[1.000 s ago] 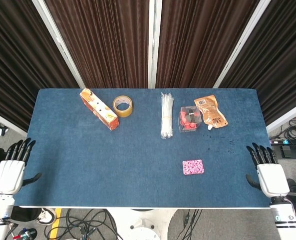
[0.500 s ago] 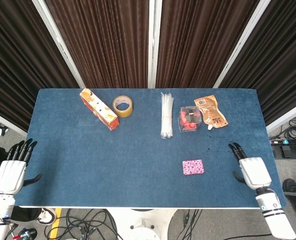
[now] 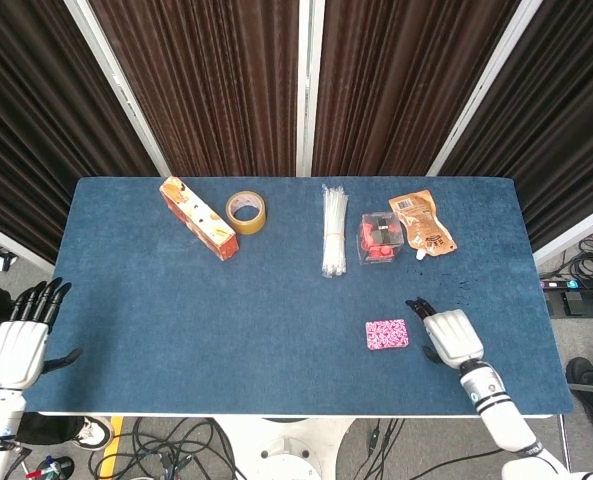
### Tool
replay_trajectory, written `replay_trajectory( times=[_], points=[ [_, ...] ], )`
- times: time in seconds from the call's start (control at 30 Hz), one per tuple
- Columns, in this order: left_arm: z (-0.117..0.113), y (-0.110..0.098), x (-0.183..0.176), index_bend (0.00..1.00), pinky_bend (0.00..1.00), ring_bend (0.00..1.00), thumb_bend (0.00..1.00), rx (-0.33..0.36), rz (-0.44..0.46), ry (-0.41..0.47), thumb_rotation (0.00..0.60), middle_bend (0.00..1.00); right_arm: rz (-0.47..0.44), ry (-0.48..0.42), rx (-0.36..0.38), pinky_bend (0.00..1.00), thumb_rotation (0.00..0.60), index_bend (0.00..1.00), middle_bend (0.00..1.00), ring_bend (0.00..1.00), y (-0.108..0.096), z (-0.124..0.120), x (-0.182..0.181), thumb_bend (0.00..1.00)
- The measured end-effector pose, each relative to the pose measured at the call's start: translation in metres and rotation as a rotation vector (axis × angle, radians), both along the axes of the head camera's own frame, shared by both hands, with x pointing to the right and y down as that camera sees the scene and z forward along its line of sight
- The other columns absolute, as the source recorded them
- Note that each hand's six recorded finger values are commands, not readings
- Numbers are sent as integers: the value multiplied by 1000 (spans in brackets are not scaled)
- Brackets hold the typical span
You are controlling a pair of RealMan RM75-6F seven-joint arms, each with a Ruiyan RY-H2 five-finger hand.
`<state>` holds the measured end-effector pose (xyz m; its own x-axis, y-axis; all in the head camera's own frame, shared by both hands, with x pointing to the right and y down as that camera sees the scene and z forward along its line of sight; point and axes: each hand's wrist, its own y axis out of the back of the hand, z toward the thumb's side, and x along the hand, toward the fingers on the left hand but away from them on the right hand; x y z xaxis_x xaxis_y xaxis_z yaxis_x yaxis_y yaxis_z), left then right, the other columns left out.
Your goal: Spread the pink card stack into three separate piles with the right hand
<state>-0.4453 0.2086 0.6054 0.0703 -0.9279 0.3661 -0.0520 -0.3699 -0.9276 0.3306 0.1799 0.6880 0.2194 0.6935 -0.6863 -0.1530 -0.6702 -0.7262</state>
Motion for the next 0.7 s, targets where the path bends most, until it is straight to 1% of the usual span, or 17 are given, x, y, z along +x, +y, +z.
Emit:
replay_trajectory(
  times=[0.23,0.37,0.57,0.7],
  points=[
    [1,1,-3,36,101,0,0,-7,-8,-1,600,32,13,-12,-8,848,600,193,234,785,0,11,-21,206],
    [2,1,-3,36,102,0,0,-8,-9,1,600,31,17,-9,-13,848,600,195,235,785,0,17,-28,209],
    [2,1,-4,36,102,0,0,-11,-10,3,600,31,-4,5,-42,848,600,197,218,785,6,24,-35,210],
    [1,1,-5,37,102,0,0,-11,-14,2,600,32,-24,8,-41,848,600,197,217,785,8,25,-40,210]
  ],
)
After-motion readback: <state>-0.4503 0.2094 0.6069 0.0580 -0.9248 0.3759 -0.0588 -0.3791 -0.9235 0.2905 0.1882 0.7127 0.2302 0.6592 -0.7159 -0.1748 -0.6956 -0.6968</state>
